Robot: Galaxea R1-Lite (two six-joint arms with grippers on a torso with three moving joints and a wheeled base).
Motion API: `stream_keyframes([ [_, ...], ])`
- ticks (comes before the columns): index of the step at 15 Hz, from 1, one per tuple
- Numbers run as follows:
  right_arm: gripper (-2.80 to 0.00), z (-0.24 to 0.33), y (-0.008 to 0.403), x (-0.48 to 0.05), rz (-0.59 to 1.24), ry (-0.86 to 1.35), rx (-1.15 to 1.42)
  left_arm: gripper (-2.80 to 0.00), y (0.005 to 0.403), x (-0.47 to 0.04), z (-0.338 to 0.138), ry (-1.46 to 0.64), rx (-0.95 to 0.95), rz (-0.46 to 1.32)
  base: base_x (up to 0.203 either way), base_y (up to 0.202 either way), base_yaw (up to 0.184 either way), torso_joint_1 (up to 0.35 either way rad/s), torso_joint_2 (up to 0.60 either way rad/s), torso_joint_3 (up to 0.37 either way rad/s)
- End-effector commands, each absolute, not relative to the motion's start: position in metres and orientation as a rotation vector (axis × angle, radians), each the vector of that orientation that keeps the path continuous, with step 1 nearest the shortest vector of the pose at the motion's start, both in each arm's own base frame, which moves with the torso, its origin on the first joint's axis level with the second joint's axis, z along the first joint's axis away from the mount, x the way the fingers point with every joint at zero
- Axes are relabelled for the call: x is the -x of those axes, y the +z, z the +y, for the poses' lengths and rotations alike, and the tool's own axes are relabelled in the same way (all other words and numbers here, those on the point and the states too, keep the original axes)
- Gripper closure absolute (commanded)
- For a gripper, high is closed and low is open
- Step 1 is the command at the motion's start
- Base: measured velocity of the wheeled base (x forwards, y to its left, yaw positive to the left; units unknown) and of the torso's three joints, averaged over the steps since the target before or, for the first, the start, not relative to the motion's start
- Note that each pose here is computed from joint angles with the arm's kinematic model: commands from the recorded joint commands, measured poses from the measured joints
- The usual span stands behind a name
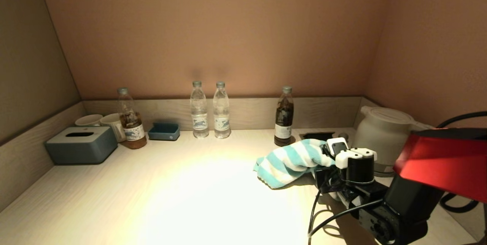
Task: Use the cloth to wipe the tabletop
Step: Sweep the stains on the table, then place the tablecloth
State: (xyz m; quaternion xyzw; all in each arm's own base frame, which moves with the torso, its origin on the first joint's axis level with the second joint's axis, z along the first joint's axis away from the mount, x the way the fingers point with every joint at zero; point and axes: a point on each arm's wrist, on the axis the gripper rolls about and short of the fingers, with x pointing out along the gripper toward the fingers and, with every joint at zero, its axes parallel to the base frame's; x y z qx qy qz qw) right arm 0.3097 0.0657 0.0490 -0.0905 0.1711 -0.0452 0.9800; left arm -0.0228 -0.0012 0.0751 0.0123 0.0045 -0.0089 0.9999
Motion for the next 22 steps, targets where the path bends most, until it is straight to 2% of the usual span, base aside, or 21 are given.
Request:
stream_keyframes([
  [1, 0.0, 0.055, 0.082, -0.3, 0.248, -0.132, 0.151, 0.0, 0.075, 0.023, -0.001, -0.019, -0.024, 0.009, 0.0, 0.0, 0.0, 0.0, 0.0, 0.0],
  [4, 0.0, 0.032, 0.112, -0.288, 0.168, -0.213, 0.12, 0.0, 0.075, 0.023, -0.001, -0.019, -0.024, 0.009, 0.0, 0.0, 0.0, 0.0, 0.0, 0.0],
  [8, 0.0, 0.027, 0.114, -0.285, 0.165, -0.23, 0.116, 0.0, 0.075, 0.023, -0.001, -0.019, -0.024, 0.009, 0.0, 0.0, 0.0, 0.0, 0.0, 0.0],
  [11, 0.0, 0.002, 0.145, -0.254, 0.07, -0.322, 0.084, 0.0, 0.075, 0.023, -0.001, -0.019, -0.024, 0.009, 0.0, 0.0, 0.0, 0.0, 0.0, 0.0],
  [16, 0.0, -0.02, 0.154, -0.229, 0.042, -0.417, 0.074, 0.0, 0.075, 0.023, -0.001, -0.019, -0.024, 0.009, 0.0, 0.0, 0.0, 0.0, 0.0, 0.0],
  [22, 0.0, -0.021, 0.15, -0.21, 0.056, -0.427, 0.063, 0.0, 0.075, 0.023, -0.001, -0.019, -0.024, 0.009, 0.0, 0.0, 0.0, 0.0, 0.0, 0.0],
])
